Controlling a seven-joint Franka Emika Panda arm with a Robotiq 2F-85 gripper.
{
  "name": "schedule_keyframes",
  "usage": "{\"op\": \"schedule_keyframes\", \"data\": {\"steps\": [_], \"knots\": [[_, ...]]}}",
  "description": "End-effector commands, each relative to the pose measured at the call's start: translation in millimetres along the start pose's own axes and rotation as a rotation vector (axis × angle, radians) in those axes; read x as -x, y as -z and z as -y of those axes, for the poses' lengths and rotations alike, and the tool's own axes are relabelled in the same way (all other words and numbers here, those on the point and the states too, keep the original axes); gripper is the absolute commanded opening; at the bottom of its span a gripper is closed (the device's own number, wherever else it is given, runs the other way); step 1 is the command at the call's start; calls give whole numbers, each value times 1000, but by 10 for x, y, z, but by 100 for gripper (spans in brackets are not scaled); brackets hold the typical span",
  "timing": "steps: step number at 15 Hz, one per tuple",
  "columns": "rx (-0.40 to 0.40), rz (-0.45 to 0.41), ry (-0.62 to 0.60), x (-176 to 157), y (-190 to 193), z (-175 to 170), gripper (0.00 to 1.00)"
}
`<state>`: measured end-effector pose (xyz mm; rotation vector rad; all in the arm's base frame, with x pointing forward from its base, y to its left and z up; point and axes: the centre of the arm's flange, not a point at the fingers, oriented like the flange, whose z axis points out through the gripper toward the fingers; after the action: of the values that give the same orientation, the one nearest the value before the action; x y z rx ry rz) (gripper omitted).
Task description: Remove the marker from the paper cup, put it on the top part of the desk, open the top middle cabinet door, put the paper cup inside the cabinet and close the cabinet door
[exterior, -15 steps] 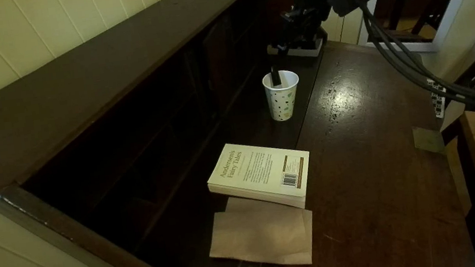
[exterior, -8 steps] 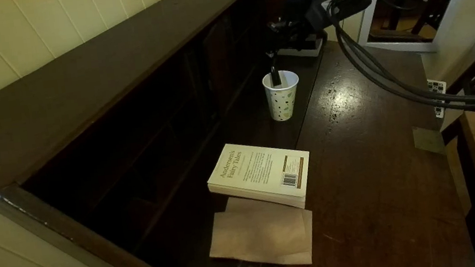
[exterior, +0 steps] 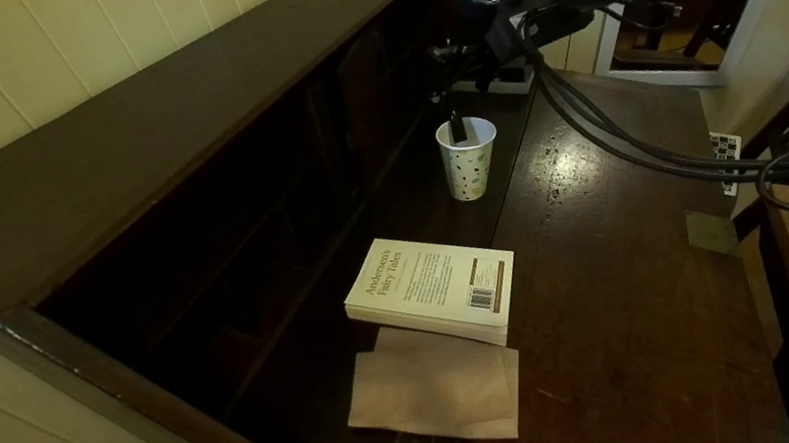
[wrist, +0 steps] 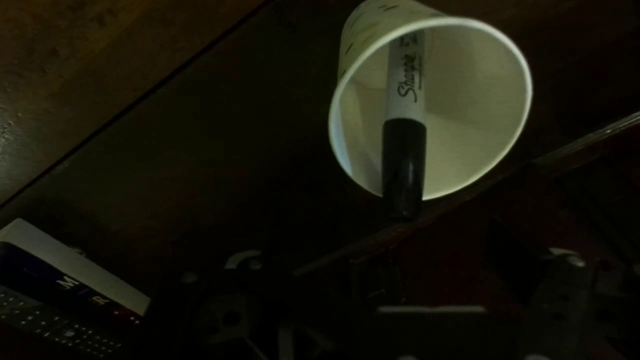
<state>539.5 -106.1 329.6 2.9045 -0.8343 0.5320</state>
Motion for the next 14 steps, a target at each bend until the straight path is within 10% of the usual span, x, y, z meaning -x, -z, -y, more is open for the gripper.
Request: {"op": "schedule_keyframes", "data": {"steps": [1,14], "knots": [[-10,15,-16,-62,-64,78,89],[-4,20,-13,-40,-135,78,40]]}}
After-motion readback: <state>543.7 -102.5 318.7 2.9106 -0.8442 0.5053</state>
